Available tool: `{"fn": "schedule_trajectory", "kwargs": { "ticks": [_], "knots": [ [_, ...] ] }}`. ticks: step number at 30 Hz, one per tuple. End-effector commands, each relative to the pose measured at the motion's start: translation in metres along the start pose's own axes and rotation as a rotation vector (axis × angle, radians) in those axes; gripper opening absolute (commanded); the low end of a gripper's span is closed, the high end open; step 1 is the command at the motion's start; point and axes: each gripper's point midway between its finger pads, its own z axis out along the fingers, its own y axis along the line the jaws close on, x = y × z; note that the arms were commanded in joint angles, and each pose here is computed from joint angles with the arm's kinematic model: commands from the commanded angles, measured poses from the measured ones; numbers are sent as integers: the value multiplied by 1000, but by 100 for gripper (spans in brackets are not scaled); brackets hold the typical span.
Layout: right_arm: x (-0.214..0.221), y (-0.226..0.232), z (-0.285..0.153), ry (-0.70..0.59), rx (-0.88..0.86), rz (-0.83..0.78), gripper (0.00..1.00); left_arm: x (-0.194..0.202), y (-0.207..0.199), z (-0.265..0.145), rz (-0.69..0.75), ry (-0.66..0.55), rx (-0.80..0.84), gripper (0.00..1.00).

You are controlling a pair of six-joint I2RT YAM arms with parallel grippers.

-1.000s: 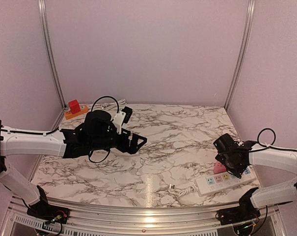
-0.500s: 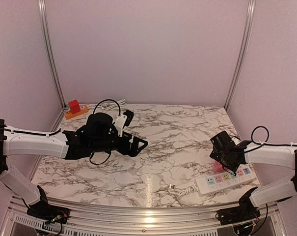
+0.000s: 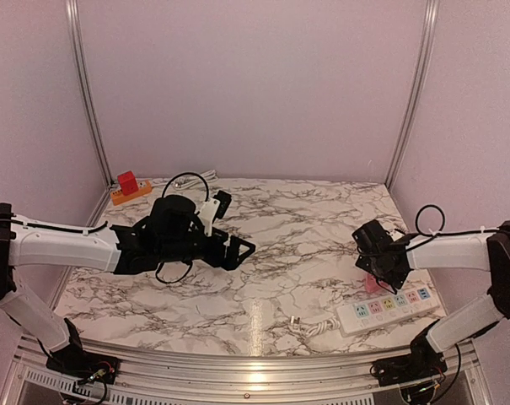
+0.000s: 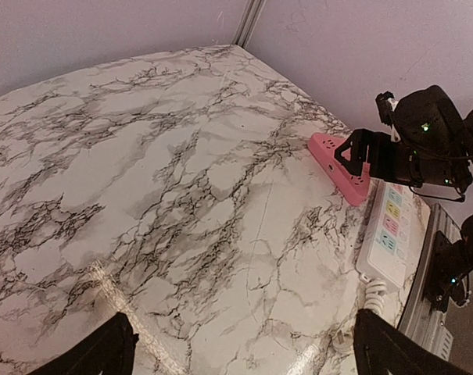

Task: Insert the plug
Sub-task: Move the socket to the center of the board.

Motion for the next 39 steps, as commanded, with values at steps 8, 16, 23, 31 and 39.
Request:
{"fn": "schedule_trajectory", "kwargs": {
  "ticks": [8, 16, 23, 31, 39],
  "knots": [
    [-20, 9, 19, 39, 8, 92, 98, 8, 1, 1, -1, 0, 3, 99],
    [-31, 46, 23, 41, -110, 22, 99, 12, 3, 2, -3, 5, 1, 99],
    [-14, 88, 28, 115, -249, -44, 99, 16, 4, 4, -7, 11, 0, 99],
    [3, 156, 14, 99, -353, -282, 98, 14, 4, 4, -10, 5, -4, 99],
    [36, 220, 10, 140, -471, -494, 98, 19, 13, 4, -24, 8, -41, 99]
  ]
}}
